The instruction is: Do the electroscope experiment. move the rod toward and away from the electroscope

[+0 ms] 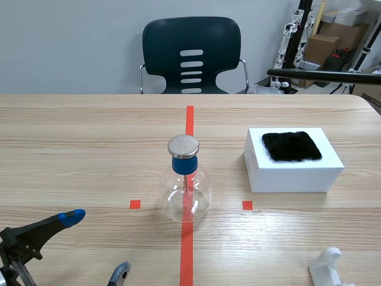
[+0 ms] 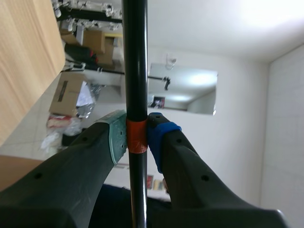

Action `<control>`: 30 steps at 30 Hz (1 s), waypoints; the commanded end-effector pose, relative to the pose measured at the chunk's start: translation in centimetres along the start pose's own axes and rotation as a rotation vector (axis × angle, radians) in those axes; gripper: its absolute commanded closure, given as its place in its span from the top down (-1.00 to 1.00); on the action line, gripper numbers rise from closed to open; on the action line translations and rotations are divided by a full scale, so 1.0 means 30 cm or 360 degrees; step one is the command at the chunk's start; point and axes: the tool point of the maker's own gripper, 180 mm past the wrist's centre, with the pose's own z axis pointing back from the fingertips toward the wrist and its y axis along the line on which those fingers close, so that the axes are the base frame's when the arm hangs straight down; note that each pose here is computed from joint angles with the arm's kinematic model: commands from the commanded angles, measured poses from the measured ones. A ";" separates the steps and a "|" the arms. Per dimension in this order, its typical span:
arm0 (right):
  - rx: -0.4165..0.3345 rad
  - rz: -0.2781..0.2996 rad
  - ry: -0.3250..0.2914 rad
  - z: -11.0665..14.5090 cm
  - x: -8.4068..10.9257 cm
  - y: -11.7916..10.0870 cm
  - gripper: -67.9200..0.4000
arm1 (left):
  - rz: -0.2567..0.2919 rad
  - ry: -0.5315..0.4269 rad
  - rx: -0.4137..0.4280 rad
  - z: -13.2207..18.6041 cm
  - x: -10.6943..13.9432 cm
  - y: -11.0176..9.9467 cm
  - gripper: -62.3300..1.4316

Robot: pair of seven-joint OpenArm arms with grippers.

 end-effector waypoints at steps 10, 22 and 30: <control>-0.0204 0.0077 -0.0232 -0.124 0.101 -0.143 -0.95 | 0.0001 -0.0039 0.0007 -0.006 0.017 0.005 1.00; -0.0217 0.0254 -0.0460 -0.223 0.218 -0.100 -0.95 | 0.0001 -0.0039 0.0007 -0.006 0.017 0.005 1.00; -0.0241 0.0371 -0.0573 -0.250 0.294 -0.072 -0.95 | 0.0001 -0.0039 0.0007 -0.006 0.017 0.005 1.00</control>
